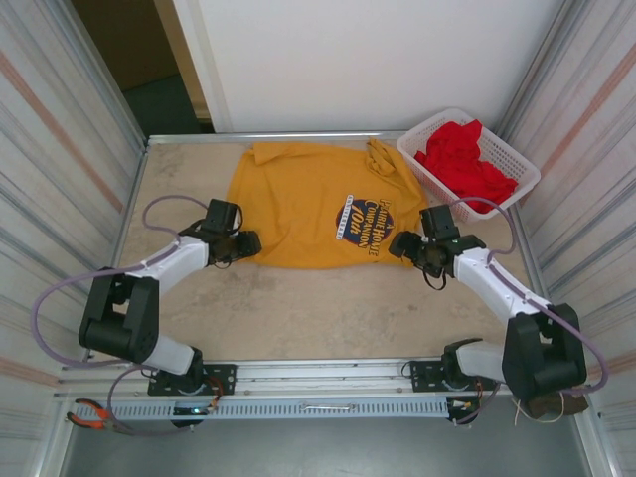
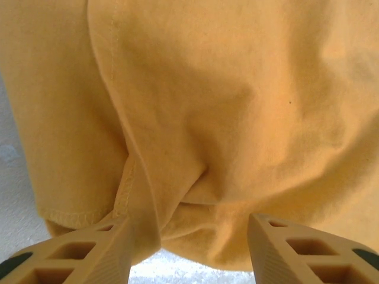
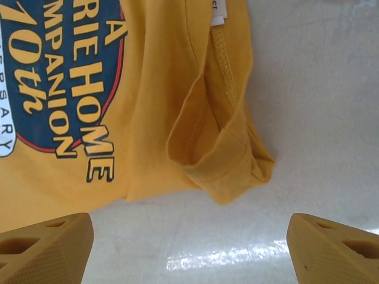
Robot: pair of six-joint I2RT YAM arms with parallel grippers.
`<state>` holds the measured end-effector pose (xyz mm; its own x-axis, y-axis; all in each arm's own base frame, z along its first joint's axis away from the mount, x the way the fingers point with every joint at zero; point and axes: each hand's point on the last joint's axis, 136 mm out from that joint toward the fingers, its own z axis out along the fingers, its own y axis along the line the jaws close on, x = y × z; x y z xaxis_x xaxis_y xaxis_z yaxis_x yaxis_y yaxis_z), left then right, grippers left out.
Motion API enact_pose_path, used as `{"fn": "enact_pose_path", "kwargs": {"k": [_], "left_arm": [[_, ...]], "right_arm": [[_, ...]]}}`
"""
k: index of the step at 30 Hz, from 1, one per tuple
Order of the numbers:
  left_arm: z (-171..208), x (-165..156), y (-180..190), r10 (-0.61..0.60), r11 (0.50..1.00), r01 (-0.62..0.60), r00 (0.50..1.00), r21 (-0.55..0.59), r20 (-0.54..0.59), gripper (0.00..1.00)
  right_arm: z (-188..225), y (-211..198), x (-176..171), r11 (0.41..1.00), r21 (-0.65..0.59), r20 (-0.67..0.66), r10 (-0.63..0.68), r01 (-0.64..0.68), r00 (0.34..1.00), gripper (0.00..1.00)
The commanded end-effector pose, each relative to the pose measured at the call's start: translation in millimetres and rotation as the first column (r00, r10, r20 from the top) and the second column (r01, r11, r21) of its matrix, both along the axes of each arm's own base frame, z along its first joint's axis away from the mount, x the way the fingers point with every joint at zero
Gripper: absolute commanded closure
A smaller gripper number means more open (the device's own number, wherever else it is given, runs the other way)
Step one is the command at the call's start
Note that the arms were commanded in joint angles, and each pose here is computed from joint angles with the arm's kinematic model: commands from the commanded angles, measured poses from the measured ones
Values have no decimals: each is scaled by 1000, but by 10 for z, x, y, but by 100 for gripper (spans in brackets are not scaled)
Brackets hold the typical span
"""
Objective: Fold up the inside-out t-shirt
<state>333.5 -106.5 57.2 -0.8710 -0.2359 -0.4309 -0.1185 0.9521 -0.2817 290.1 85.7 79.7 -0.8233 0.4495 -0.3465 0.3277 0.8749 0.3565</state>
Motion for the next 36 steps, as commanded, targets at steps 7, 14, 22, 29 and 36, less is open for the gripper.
{"fn": "enact_pose_path", "kwargs": {"k": [7, 14, 22, 29, 36], "left_arm": [[-130, 184, 153, 35, 991, -35, 999, 131, -1, 59], [-9, 197, 260, 42, 983, -46, 999, 179, 26, 97], [987, 292, 629, 104, 986, -132, 967, 106, 231, 100], [2118, 249, 777, 195, 980, -161, 883, -115, 426, 100], [2911, 100, 697, 208, 967, -84, 803, -241, 558, 100]], "right_arm": [[-172, 4, 199, 1000, -5, -2, -21, 21, 1000, 20], [-192, -39, 318, 1000, 2, 1, -26, 26, 1000, 100], [724, -477, 408, 989, 28, 193, -145, 142, 970, 100], [1659, -845, 324, 967, 109, 372, -254, 229, 893, 100], [2380, -853, 215, 966, 172, 495, -255, 194, 831, 100]]}}
